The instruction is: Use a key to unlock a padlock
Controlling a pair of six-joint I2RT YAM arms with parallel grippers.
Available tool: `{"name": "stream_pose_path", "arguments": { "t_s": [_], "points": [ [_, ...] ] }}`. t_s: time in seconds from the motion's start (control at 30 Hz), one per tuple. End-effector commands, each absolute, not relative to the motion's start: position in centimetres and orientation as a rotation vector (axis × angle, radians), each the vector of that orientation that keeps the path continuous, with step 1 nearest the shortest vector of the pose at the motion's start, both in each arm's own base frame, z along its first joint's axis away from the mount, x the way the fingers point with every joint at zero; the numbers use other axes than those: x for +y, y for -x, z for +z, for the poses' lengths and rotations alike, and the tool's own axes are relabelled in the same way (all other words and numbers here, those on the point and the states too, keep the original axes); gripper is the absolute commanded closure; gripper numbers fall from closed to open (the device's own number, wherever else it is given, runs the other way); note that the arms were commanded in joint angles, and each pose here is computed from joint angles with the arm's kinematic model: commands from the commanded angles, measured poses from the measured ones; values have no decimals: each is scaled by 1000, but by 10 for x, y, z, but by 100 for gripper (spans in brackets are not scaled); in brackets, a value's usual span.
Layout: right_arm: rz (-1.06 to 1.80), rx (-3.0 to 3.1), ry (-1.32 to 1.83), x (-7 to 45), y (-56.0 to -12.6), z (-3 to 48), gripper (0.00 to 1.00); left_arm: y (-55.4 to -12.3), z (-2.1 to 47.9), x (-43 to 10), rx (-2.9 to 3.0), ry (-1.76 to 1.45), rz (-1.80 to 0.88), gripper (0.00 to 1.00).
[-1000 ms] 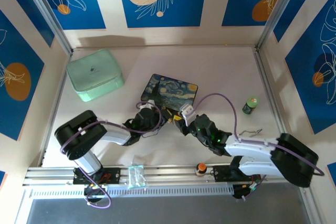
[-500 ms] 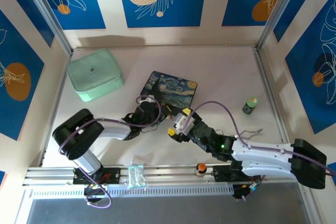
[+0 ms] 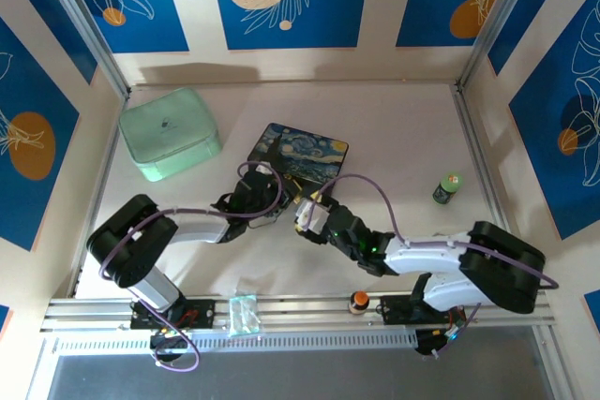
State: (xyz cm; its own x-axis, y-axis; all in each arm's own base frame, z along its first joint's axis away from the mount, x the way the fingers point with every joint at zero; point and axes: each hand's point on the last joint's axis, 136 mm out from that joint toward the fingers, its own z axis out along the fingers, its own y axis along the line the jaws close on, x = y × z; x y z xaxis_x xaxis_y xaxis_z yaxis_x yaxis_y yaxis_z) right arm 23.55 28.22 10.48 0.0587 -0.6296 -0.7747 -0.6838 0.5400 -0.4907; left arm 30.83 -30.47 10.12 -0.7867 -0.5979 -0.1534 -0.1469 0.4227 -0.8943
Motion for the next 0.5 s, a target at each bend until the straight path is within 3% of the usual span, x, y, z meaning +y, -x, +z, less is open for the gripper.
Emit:
{"name": "stream_pose_path", "arguments": {
  "t_s": [0.0, 0.1, 0.2, 0.47],
  "points": [
    [25, 1546, 1047, 301, -255, 131, 32, -320, 138, -313, 2112, 595, -1451, 100],
    [-48, 1533, 1007, 304, -269, 133, 37, -320, 141, -314, 2105, 597, -1469, 100],
    [-61, 1542, 1014, 307, -273, 129, 53, -320, 141, -313, 2101, 600, -1474, 100],
    [-100, 1579, 1039, 295, -264, 118, 53, -324, 144, -312, 2082, 608, -1477, 100]
  ]
}}
